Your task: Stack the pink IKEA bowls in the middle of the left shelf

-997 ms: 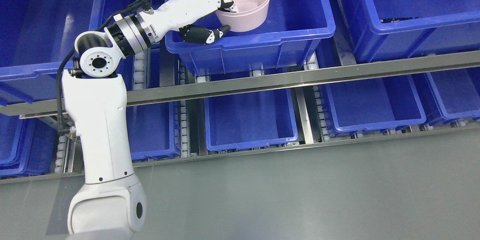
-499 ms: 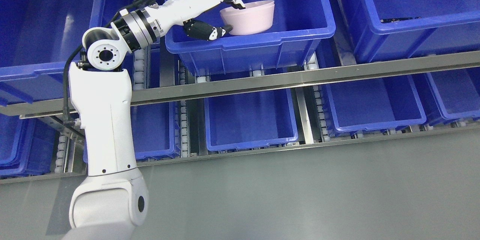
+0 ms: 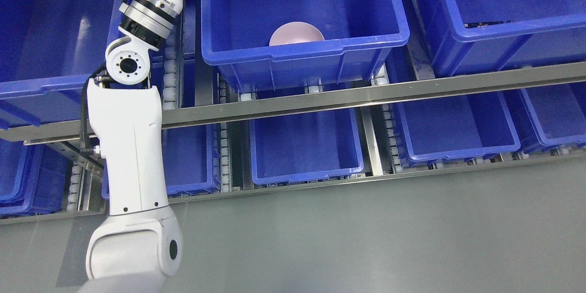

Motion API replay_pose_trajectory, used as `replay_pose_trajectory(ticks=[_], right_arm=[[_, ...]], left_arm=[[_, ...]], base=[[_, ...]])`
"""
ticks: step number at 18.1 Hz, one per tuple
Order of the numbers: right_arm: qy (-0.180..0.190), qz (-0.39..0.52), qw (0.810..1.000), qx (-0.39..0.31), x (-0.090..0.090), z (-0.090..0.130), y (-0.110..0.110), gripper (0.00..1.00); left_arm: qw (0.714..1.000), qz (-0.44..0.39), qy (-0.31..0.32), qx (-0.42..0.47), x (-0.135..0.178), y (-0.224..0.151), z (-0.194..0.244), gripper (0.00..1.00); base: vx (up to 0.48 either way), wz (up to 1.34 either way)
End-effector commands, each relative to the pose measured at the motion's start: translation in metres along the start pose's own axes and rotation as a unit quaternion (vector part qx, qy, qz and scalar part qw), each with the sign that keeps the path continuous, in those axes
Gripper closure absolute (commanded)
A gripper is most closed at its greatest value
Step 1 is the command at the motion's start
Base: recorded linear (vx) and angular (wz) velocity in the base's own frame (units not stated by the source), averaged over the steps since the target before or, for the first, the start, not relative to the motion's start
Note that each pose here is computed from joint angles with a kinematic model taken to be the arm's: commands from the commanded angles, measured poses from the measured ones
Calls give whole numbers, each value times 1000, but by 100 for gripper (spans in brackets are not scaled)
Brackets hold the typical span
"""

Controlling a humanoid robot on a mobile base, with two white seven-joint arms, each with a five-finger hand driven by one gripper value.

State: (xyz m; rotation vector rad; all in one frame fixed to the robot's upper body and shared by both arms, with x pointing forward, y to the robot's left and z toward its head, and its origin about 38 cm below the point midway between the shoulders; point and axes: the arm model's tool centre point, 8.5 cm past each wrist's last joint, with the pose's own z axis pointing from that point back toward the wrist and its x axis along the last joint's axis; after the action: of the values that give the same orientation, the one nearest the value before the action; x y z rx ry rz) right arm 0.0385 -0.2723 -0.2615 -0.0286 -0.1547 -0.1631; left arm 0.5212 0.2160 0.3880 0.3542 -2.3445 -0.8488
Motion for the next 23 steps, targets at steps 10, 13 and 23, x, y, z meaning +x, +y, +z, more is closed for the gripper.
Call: replay_pose_trajectory(ticks=[10,13,23], right_arm=[[-1,2,1000,-8,1,1,-11,0],[-2,2,1000,-8,2,1,-11,0],[-1,2,1000,-8,1,1,-11,0]], left_arm=[[965,225,78,111,13,-52,118,0],[959,224,100,145,10,-56,139,0],[959,216,100,151,11,-45,148,0]], base=[[0,0],[0,0],[0,0]])
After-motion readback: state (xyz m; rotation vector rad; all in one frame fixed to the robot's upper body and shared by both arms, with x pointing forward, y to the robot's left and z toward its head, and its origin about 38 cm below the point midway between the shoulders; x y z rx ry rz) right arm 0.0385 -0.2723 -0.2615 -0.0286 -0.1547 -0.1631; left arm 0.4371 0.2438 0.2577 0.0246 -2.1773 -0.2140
